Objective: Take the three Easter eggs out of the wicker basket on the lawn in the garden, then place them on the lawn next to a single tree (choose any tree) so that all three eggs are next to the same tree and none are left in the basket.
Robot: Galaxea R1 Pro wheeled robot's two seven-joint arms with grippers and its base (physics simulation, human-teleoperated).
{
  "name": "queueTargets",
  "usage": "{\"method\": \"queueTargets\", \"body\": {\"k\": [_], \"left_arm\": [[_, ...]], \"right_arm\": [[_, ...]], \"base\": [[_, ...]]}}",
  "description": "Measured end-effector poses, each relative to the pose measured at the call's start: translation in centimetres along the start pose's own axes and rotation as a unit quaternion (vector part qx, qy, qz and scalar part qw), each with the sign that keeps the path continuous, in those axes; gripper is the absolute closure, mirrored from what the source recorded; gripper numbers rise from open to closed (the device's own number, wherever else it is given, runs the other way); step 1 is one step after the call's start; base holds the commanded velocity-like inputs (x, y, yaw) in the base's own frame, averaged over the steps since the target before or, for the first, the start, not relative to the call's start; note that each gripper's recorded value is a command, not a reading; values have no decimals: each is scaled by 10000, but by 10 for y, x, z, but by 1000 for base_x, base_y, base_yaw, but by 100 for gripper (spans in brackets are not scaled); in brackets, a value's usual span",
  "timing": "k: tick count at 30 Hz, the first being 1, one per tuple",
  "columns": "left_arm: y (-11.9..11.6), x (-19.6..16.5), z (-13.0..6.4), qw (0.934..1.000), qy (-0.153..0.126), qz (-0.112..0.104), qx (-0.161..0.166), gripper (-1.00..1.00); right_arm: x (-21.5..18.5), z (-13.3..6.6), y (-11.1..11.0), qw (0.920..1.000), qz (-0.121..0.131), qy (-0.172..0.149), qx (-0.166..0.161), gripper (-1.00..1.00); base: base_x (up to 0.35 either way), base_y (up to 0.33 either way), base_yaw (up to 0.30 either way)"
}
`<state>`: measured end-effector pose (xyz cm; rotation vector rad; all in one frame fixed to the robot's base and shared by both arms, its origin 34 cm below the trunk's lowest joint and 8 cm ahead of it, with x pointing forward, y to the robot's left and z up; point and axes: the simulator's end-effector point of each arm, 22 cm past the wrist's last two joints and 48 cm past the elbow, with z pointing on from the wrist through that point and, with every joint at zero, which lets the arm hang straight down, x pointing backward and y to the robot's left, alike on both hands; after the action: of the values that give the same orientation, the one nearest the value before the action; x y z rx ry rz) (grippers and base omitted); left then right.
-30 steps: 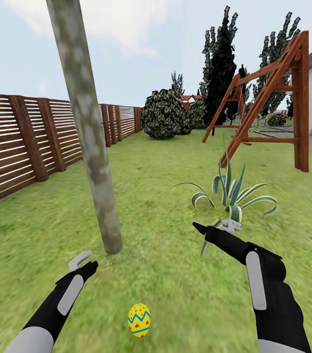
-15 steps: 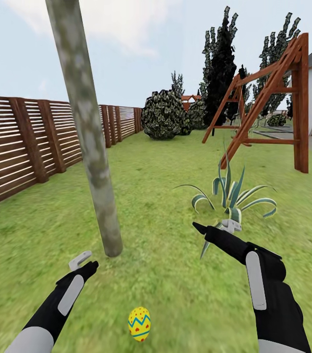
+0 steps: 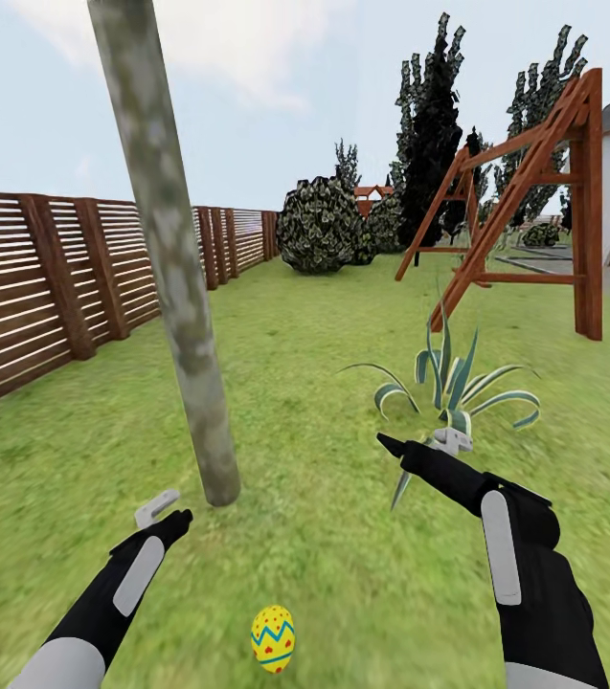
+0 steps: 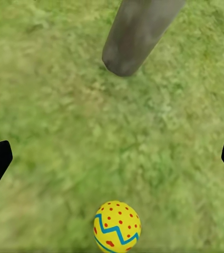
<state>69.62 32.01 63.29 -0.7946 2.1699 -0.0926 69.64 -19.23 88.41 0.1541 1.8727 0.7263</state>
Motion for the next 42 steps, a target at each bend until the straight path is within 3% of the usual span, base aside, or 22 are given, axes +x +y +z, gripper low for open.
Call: {"method": "queueTargets", "body": {"k": [42], "left_arm": [[-11, -30, -40, 9995, 262, 25, -194, -100]], "right_arm": [[-65, -12, 40, 10000, 6, 7, 6, -100]], "base": [[0, 0, 0]]}}
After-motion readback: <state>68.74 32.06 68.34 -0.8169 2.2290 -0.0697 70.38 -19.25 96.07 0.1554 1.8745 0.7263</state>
